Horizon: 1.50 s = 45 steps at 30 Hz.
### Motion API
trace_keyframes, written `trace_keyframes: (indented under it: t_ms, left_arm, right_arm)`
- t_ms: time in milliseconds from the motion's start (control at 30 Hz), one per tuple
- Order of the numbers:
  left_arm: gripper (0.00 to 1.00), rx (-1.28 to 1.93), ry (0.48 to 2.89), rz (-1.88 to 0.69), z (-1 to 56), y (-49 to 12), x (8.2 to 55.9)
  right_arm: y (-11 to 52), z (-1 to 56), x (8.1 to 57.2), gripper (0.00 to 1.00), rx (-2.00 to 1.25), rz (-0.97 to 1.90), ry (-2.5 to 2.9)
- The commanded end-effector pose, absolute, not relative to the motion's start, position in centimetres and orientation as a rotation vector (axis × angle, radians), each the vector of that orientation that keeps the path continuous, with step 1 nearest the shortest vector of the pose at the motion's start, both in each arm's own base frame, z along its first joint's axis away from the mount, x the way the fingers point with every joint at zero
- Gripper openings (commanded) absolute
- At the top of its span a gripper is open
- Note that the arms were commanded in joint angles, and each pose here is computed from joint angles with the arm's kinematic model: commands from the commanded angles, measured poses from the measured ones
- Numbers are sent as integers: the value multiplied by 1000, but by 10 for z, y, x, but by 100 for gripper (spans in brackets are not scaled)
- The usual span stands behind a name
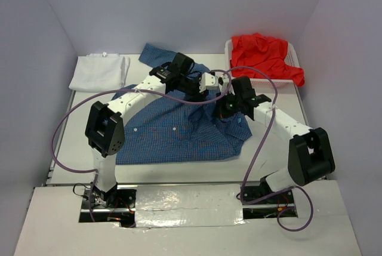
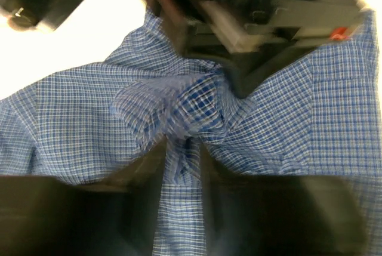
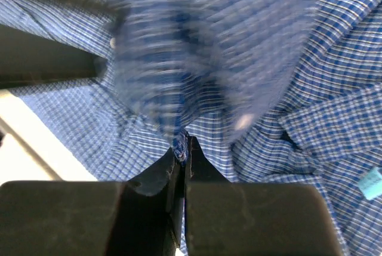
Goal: Fold and stack the long sleeve shirts
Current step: Fold the shirt
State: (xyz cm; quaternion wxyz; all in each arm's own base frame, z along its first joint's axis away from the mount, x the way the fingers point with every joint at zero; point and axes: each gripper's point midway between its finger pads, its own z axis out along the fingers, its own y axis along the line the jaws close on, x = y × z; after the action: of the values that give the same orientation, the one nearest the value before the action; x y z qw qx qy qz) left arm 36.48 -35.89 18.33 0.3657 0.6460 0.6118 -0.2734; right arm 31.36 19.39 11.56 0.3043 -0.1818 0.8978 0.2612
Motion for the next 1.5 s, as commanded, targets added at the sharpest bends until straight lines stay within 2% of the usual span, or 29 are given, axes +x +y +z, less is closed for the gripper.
trace_keyframes:
  t_ms: [0,33,100,133,300,467,667,733,833,900,1033,1300,1467]
  left_arm:
    - [47,1618,1561,-615,200,-353,376]
    - [73,1622,1561,-599,201,-351,377]
    - [88,1609,1566,-568,209,-348,381]
    - [99,1593,1567,-553,218,-346,384]
    - [99,1530,1502,-504,267,-328,397]
    - [99,1508,1453,-513,309,-313,378]
    - [99,1315,1515,-588,323,-299,342]
    - [99,1269,1545,-566,308,-287,322]
    - [99,1285,1450,-453,286,-290,301]
    - [99,1268,1451,-428,273,-291,301]
    - [99,1163,1598,-420,258,-292,319]
    - [99,1226,1503,-610,249,-310,285]
    - [99,1318,1426,-550,239,-332,264]
  right_arm:
    - [214,164,321,0,-453,819,2246]
    - [215,170,320,0,-436,835,2236]
    - [219,187,315,0,-377,895,2215]
    - [222,194,312,0,-360,931,2211]
    - [234,208,302,0,-215,1089,2288]
    - [241,211,300,0,-28,1184,2354]
    - [232,232,301,0,168,1181,2270]
    - [228,242,302,0,219,1176,2224]
    - [228,249,299,0,286,1201,2179]
    - [228,254,299,0,335,1208,2156]
    - [228,264,294,0,392,1244,2105]
    - [228,267,285,0,463,1285,2071]
    - [230,276,286,0,510,1330,2027]
